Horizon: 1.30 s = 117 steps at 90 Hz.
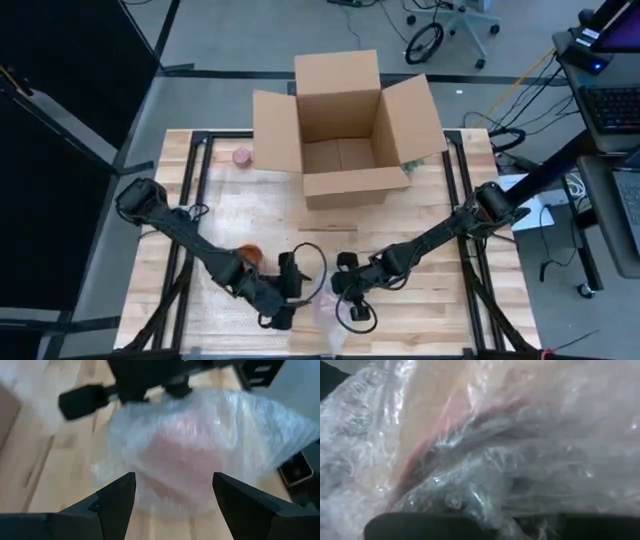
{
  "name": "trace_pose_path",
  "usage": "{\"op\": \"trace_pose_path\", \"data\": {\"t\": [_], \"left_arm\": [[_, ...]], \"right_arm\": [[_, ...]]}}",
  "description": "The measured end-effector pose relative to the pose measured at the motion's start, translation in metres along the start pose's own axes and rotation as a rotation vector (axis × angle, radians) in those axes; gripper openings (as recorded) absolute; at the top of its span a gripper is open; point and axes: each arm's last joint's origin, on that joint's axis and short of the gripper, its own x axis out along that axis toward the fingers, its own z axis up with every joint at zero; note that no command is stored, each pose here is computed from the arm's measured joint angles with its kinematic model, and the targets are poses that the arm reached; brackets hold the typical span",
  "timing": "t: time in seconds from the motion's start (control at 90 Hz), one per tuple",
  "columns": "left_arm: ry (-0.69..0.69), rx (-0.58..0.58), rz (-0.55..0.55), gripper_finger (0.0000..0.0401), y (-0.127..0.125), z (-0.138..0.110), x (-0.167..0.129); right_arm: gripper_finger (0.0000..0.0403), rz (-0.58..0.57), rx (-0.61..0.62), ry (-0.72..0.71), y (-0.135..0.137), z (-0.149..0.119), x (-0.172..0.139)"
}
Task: Wrap mug
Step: Wrap the pink cup with the bubble wrap
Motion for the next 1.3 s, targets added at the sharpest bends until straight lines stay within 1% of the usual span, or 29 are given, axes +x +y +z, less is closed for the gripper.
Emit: {"op": "trace_pose_path", "data": {"t": [0.056,0.122,0.311,0.422,0.533,0.622,0.811,0.9,1.011,1.144,1.3], "left_arm": [[0.000,0.002,-0.016,0.0241,0.005,0.001,0.005],[-0.027,-0.003,-0.038,0.0218,0.010,0.006,0.009],[-0.132,0.005,-0.177,0.0116,0.017,0.022,0.014],[-0.148,0.033,-0.192,0.0056,0.017,0.021,0.021],[-0.159,0.044,-0.199,0.0012,0.016,0.016,0.035],[-0.169,0.051,-0.196,0.0006,0.016,0.013,0.044],[-0.133,0.071,-0.189,0.0006,0.014,0.004,0.056],[-0.116,0.116,-0.195,0.0002,0.012,-0.001,0.059],[-0.108,0.188,-0.202,0.0001,0.006,-0.005,0.058],[-0.087,0.183,-0.195,0.0000,0.008,-0.007,0.060],[-0.094,0.185,-0.189,0.0000,0.010,-0.003,0.052]], "right_arm": [[0.0000,-0.001,0.000,-0.001,0.000,0.000,0.000],[0.0000,-0.002,0.000,-0.002,0.000,0.000,0.000],[0.0000,0.002,0.000,-0.011,0.000,0.001,0.000],[0.0000,0.006,0.000,-0.023,0.001,0.004,-0.001],[0.0000,0.008,-0.008,-0.030,0.003,0.008,-0.003],[0.0000,0.005,-0.022,-0.032,0.004,0.011,-0.004],[0.0000,-0.025,-0.036,-0.017,0.006,0.020,-0.010],[0.0000,-0.034,-0.048,-0.021,0.007,0.025,-0.012],[0.0000,-0.039,-0.060,-0.030,0.008,0.032,-0.009],[0.0000,-0.068,-0.069,-0.004,0.007,0.029,-0.005],[0.0000,-0.070,-0.034,0.007,0.002,0.030,-0.006]]}}
